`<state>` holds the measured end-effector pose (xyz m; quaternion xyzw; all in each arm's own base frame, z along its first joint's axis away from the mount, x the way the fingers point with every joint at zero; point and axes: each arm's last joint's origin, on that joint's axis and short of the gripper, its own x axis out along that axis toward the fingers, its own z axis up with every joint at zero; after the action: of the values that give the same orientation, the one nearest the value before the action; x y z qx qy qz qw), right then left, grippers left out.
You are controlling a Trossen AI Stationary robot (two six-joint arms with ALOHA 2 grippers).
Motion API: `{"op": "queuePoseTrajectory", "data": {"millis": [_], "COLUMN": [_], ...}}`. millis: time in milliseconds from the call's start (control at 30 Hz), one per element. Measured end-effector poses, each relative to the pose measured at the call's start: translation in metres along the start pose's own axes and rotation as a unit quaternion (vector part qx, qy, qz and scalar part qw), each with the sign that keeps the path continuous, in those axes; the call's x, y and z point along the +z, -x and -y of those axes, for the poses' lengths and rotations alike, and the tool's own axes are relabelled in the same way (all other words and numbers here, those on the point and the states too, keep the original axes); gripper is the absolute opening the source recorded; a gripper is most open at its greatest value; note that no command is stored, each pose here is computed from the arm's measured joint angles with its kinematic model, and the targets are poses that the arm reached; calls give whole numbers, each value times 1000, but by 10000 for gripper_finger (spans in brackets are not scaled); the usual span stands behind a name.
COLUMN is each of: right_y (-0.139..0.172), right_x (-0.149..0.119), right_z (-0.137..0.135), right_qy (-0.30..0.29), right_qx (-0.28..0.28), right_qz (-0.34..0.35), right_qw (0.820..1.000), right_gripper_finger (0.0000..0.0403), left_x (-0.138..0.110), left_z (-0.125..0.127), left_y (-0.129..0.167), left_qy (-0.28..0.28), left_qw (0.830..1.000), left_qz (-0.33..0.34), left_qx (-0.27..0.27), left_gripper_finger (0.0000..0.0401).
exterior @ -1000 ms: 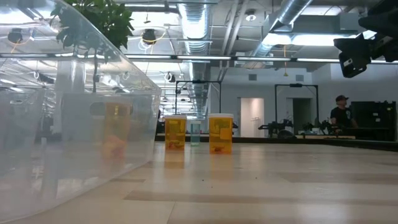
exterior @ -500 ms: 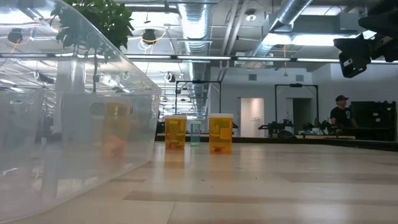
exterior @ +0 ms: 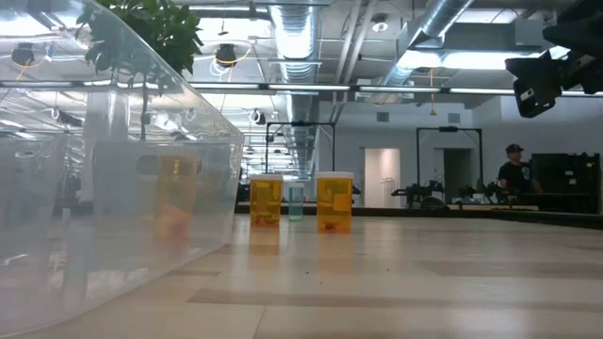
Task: Pick and place medicine bottles into bin by pill shape (circle, oval)
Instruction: Put the small pink tablet bottle into the left transparent bin
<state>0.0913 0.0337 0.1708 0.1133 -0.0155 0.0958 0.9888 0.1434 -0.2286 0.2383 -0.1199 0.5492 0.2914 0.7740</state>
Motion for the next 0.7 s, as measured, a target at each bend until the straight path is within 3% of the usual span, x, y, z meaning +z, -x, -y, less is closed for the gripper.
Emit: {"op": "queuePoseTrajectory", "data": {"millis": [200, 467, 700], "right_y": [0, 0, 0], "right_x": [0, 0, 0], "right_z": [0, 0, 0], "right_qy": [0, 0, 0], "right_qx": [0, 0, -1], "right_qz": [0, 0, 0], "right_qw": [1000, 1000, 1000], "right_gripper_finger": [226, 226, 226], "left_x": [5, -3, -5], "left_z": [-15, -15, -16], "left_y": [-22, -57, -62], "left_qy": [9, 22, 25], "left_qw": [1000, 999, 998], "left_qz": [3, -23, -12], "left_qx": [13, -44, -49], "left_gripper_finger": [117, 117, 117]}}
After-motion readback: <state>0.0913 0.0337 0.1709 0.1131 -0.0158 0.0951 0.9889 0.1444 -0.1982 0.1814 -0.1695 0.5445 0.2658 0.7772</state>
